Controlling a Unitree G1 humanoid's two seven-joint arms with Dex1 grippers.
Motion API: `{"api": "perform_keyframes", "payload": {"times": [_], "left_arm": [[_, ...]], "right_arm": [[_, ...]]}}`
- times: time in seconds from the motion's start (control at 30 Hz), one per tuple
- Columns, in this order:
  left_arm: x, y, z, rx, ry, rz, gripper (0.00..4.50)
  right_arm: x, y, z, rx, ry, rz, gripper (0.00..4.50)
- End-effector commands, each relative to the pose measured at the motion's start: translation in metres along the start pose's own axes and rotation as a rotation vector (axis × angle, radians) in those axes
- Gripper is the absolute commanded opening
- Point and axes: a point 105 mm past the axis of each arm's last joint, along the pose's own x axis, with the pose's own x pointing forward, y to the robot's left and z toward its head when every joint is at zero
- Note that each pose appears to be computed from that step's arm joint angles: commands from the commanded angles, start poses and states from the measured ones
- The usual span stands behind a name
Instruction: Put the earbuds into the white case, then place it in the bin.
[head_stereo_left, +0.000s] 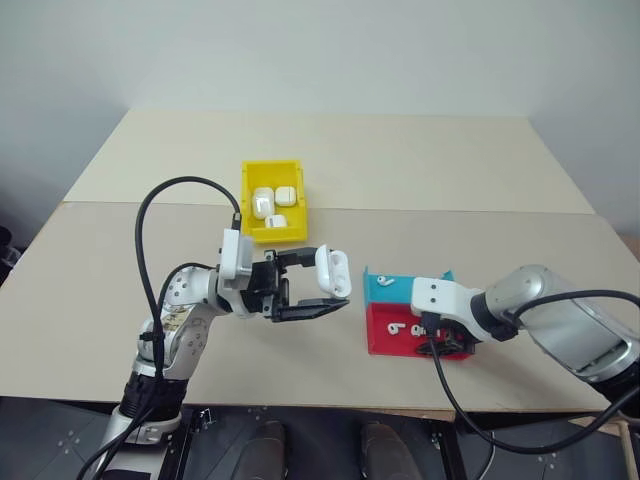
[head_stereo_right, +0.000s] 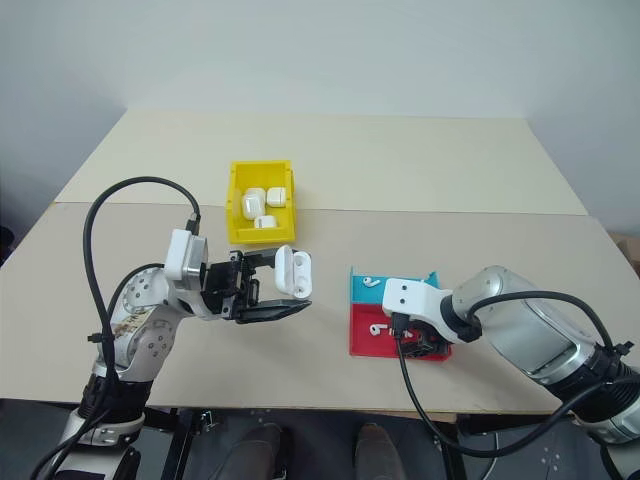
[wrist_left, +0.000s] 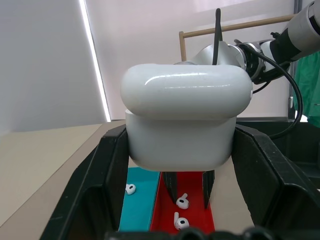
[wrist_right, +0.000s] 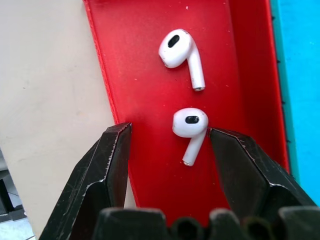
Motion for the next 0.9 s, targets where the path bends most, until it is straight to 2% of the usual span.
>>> {"api": "perform_keyframes", "payload": {"times": [0.03,0.47,0.6,0.73,0.77,0.9], "left_arm": [[0.0050,-0.0046,0.0076,0.038,-0.019,-0.021,2.77],[0.0051,-0.0054,0.0045,0.044,0.010,-0.011,2.77],[0.0044,-0.0056,0.0048,0.042,0.011,-0.008,2.77],[0.0038,-0.0066,0.0052,0.040,0.015,-0.005,2.77],[0.0036,-0.0067,0.0053,0.040,0.015,-0.005,2.77],[0.0031,-0.0067,0.0052,0.037,0.017,-0.004,2.77]], "right_arm": [[-0.0078,-0.0098,0.0062,-0.003,-0.008,-0.055,2.94],[-0.0024,-0.0082,0.0051,0.008,-0.004,-0.042,2.94],[-0.0011,-0.0066,0.0046,0.011,-0.004,-0.035,2.18],[-0.0002,-0.0050,0.0023,0.015,0.005,-0.030,0.75],[-0.0001,-0.0048,0.0021,0.017,0.007,-0.029,0.62],[0.0002,-0.0038,0.0015,0.029,0.008,-0.030,0.62]]}}
